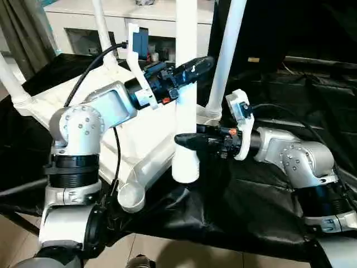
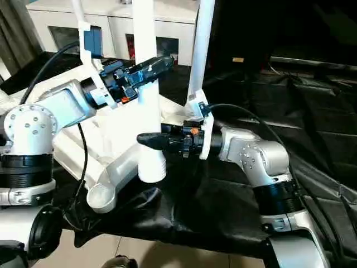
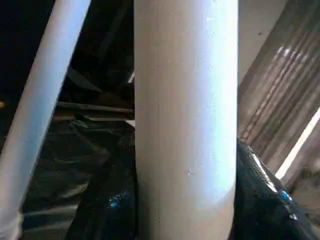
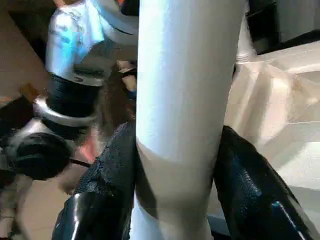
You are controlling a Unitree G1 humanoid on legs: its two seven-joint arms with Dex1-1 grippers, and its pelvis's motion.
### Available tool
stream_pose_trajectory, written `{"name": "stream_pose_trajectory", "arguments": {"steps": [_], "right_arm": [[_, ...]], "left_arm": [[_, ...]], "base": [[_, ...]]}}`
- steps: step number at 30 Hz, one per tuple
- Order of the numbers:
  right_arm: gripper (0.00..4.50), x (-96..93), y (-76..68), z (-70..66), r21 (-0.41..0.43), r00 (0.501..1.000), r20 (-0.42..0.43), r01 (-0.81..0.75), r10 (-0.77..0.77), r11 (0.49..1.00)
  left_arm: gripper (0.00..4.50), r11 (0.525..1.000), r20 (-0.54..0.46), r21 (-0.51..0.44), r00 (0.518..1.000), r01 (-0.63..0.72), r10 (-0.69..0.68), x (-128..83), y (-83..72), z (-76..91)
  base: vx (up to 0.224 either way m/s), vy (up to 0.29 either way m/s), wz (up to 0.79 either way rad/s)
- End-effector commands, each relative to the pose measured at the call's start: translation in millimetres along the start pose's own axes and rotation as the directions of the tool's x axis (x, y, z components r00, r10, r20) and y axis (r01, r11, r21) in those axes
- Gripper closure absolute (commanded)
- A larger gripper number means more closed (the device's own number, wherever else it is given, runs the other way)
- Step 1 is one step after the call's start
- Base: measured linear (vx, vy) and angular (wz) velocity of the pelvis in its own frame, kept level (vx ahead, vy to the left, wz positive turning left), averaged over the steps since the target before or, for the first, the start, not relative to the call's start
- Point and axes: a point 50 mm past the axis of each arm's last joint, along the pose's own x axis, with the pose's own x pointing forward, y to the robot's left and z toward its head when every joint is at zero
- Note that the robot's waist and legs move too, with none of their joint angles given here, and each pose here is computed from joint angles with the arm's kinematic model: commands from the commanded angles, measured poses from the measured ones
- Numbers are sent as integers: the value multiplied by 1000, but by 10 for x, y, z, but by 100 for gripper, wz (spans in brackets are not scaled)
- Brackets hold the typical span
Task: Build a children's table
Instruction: Pick table leg
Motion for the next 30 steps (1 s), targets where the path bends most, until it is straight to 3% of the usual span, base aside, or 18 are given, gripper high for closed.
{"name": "stream_pose_trajectory", "arguments": {"steps": [1,2,8,30], "right_arm": [[264,47,-20,18,-24,1000,-9,30,-30,999],[208,58,-38,1,-6,999,-9,51,-51,999],[164,97,-84,-84,-22,991,-62,115,-116,993],[164,167,-182,-95,2,983,-50,179,-179,984]], "left_arm": [[266,991,-13,78,994,-106,107,-11,72,-6],[269,988,-9,94,992,-124,125,5,64,-8],[271,984,-15,128,992,-121,124,47,3,-18],[271,986,-22,140,996,-85,89,107,-57,-84]], "base": [[0,0,0],[0,0,0],[0,0,0],[0,0,0]]}}
